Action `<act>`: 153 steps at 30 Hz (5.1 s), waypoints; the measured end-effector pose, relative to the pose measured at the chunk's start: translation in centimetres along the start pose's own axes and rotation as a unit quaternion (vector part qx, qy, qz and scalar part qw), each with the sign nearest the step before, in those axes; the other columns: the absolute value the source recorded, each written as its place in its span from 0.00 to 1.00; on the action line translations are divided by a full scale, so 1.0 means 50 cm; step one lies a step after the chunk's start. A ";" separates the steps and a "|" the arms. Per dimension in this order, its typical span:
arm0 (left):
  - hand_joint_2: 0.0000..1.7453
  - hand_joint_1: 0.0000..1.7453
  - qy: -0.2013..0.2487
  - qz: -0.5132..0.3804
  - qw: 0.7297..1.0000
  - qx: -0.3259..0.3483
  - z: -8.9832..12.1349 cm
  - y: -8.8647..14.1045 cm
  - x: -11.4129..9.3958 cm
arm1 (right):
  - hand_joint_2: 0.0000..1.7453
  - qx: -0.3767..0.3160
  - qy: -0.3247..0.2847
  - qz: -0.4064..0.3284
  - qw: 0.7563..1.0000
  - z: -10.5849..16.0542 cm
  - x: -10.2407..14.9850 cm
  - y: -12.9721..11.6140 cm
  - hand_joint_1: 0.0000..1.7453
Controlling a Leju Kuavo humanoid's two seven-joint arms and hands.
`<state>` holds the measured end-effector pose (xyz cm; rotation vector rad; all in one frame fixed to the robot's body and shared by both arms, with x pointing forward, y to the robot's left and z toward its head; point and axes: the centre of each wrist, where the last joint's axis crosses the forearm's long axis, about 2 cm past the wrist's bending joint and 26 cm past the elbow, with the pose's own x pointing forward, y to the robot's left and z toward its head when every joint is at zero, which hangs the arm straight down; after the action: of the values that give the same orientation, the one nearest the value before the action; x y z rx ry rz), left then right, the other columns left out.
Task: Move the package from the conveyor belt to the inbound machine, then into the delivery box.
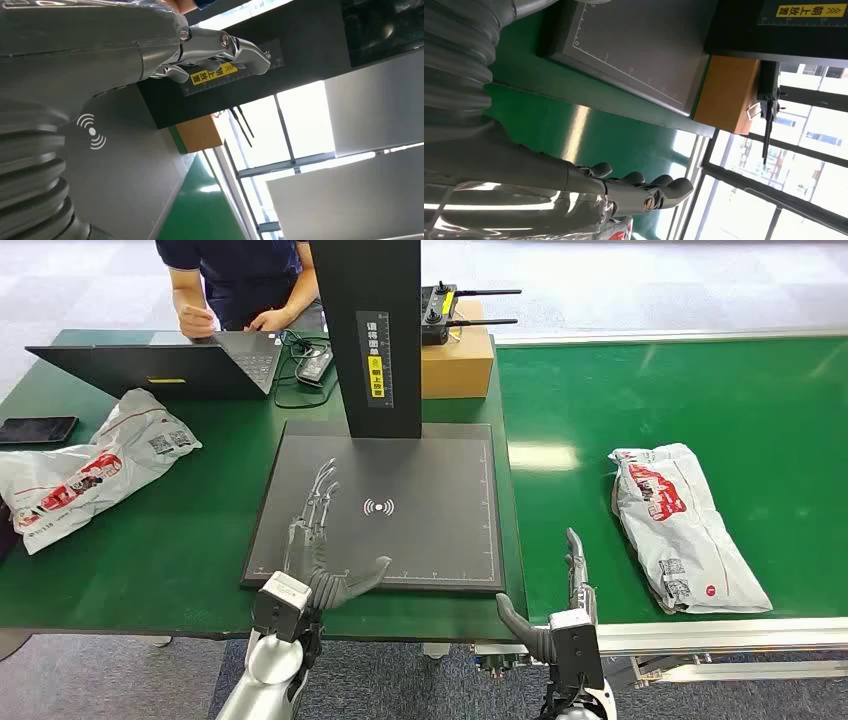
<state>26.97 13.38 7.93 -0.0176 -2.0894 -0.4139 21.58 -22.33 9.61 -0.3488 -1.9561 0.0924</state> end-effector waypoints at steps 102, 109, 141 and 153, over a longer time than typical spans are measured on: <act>1.00 0.00 0.032 0.018 0.999 0.022 0.035 -0.004 -0.020 | 1.00 0.034 0.275 0.425 0.861 -0.175 -0.287 -0.248 0.90; 1.00 0.00 0.039 0.011 0.999 0.025 0.049 -0.005 -0.023 | 1.00 0.008 0.239 0.448 0.861 -0.191 -0.275 -0.248 0.86; 1.00 0.00 0.033 -0.025 0.998 0.054 0.064 0.019 -0.017 | 1.00 -0.015 -0.243 0.475 0.845 -0.388 0.037 0.011 0.89; 1.00 0.00 0.027 -0.030 0.998 0.057 0.055 0.020 -0.015 | 1.00 0.102 -0.273 0.470 0.833 -0.401 0.037 0.129 0.18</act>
<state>25.27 15.27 6.33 0.1226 -2.0612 -0.3261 40.44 -17.57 17.86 -1.2247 -2.1026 1.1376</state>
